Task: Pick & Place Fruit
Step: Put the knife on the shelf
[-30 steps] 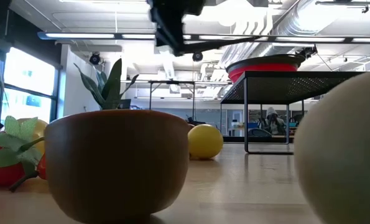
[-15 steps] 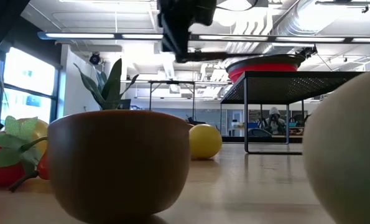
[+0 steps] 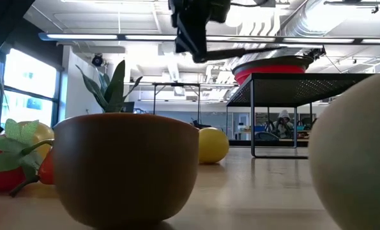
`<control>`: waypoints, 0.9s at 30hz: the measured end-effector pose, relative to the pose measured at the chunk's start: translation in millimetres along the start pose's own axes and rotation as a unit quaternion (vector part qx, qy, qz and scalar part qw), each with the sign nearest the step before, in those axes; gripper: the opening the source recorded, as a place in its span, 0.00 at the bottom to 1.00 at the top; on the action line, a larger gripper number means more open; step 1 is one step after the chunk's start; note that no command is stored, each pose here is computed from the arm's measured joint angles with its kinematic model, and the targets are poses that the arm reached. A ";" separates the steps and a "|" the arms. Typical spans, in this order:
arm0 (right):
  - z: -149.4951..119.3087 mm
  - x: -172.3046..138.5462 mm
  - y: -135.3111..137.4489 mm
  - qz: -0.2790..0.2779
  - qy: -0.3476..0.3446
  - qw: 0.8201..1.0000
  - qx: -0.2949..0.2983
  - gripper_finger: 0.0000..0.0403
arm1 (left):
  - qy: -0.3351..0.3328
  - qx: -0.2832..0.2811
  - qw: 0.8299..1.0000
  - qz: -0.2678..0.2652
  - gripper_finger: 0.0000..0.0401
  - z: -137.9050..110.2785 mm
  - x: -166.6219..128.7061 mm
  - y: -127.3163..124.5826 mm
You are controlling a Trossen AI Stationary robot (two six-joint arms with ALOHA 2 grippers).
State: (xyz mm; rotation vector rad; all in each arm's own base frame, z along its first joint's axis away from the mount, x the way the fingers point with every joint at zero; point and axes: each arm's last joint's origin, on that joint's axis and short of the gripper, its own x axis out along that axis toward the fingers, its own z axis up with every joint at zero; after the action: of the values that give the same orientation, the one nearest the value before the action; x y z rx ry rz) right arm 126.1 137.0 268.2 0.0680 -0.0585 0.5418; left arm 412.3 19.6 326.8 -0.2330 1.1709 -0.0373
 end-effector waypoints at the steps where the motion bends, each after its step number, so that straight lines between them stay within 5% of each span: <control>1: 0.0 0.0 0.0 0.000 0.000 1.000 0.000 0.01 | -0.005 0.001 1.000 0.001 0.17 1.2 -3.3 -0.6; 7: -0.1 0.0 0.0 0.000 0.000 1.000 -0.001 0.01 | -0.031 0.002 0.999 0.013 0.17 11.3 -13.8 5.0; 27: -0.2 0.0 -0.1 -0.001 0.001 1.000 -0.001 0.01 | 0.026 0.005 0.999 0.020 0.17 15.5 6.2 14.0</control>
State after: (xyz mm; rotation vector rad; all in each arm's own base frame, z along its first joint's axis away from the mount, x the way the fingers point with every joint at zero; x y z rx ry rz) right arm 126.1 137.0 268.0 0.0658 -0.0571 0.5395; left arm 427.7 34.8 324.1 -0.2010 1.2267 -0.0137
